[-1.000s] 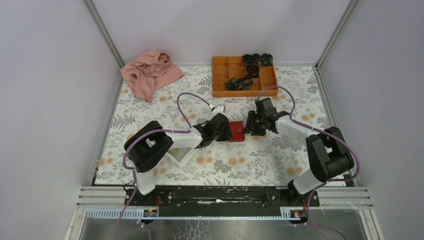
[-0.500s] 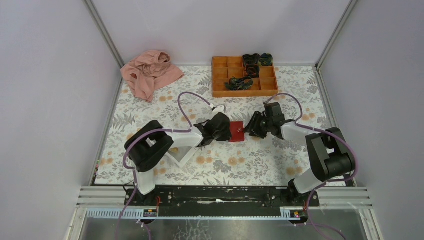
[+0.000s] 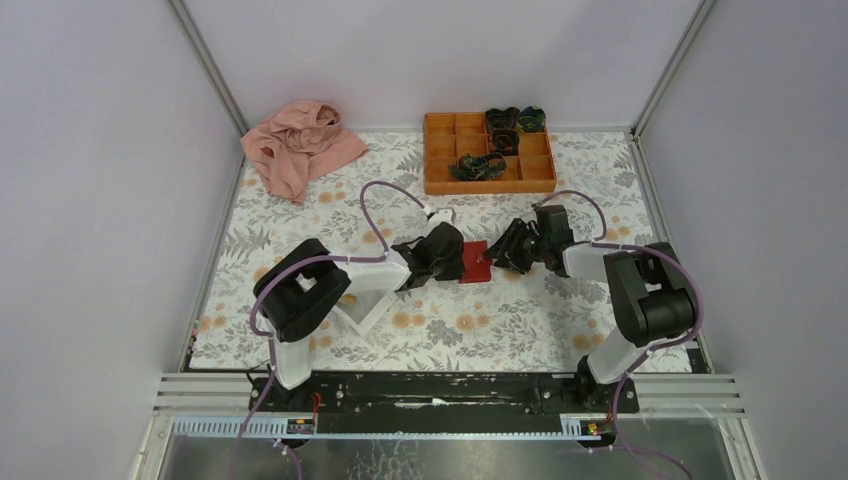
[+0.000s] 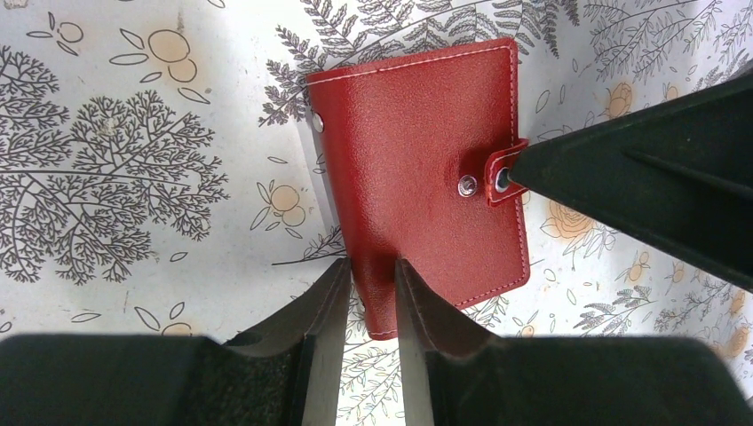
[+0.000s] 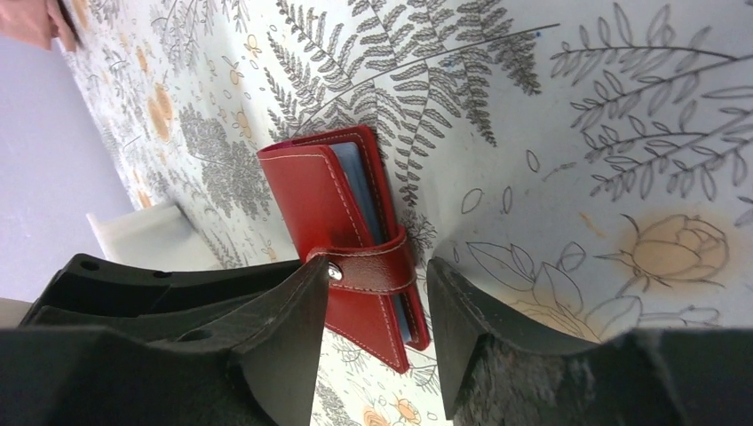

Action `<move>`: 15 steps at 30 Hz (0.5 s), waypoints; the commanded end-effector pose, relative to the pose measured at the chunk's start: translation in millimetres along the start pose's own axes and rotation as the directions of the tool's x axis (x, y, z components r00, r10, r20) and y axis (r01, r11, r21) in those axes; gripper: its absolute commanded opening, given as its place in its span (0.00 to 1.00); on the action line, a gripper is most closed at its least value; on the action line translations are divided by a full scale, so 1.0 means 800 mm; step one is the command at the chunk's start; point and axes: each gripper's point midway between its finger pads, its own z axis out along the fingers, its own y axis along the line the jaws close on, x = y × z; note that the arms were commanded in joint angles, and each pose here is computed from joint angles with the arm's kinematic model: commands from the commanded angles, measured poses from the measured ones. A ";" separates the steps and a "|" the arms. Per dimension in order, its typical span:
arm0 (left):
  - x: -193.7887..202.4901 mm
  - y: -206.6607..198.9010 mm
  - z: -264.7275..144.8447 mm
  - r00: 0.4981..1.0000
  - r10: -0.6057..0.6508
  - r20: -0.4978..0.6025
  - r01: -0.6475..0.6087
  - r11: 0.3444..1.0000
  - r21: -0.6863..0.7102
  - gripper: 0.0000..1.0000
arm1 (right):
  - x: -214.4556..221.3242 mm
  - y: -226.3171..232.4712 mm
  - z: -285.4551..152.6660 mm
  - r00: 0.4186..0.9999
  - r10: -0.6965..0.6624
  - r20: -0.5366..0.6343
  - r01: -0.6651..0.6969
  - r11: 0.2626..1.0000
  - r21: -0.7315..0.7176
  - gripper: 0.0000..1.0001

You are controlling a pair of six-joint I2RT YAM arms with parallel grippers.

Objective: Put the credit cards into the card holder
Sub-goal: Close the card holder at the center of the board.

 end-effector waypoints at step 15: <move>0.017 0.036 0.015 0.998 0.029 -0.062 -0.034 0.996 -0.081 0.31 | 0.019 -0.005 0.013 0.996 0.023 -0.082 -0.028 0.997 -0.066 0.52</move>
